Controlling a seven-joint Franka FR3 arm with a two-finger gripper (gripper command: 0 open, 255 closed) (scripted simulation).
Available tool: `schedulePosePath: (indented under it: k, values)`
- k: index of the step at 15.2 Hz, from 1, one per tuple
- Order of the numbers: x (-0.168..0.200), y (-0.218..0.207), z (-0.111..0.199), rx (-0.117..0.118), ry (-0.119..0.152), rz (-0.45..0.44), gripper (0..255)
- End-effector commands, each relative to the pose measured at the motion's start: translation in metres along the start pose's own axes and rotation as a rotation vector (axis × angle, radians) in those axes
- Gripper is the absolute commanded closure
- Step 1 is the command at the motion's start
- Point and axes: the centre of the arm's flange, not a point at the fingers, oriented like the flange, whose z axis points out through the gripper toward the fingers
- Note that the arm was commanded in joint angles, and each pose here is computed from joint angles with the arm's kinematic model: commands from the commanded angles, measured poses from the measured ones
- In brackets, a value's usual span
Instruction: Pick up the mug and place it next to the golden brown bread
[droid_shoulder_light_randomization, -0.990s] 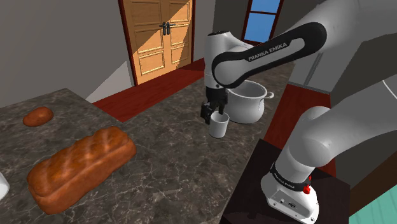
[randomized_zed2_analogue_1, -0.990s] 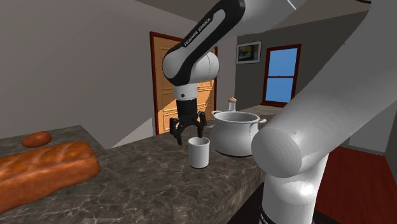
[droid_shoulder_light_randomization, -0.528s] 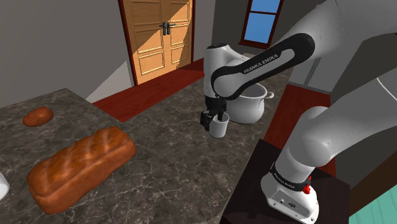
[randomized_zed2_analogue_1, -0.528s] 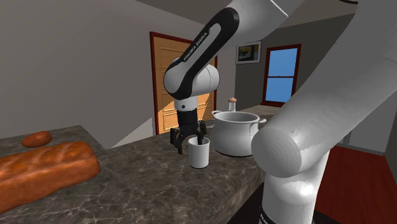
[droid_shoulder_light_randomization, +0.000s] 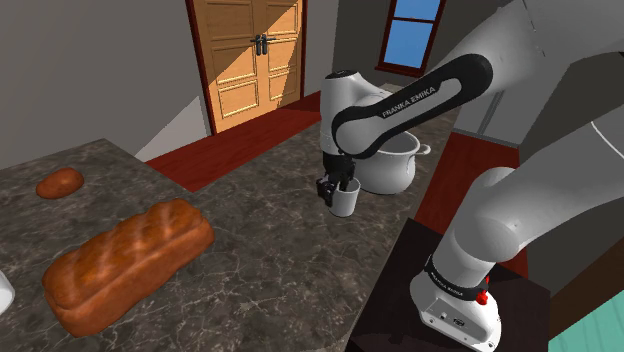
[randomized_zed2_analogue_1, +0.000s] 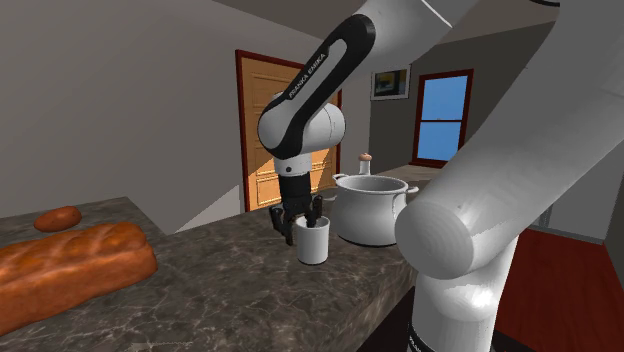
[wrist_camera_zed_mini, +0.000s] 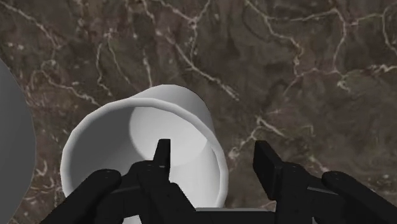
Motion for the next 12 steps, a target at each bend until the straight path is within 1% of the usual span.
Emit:
schedulePosePath:
  k: [1,9,12]
  values:
    - [0.0,0.0,0.0,0.0,0.0,0.0,255]
    - [0.0,0.0,0.0,0.0,0.0,0.0,255]
    - [-0.001,0.001,-0.016,0.0,0.0,0.0,255]
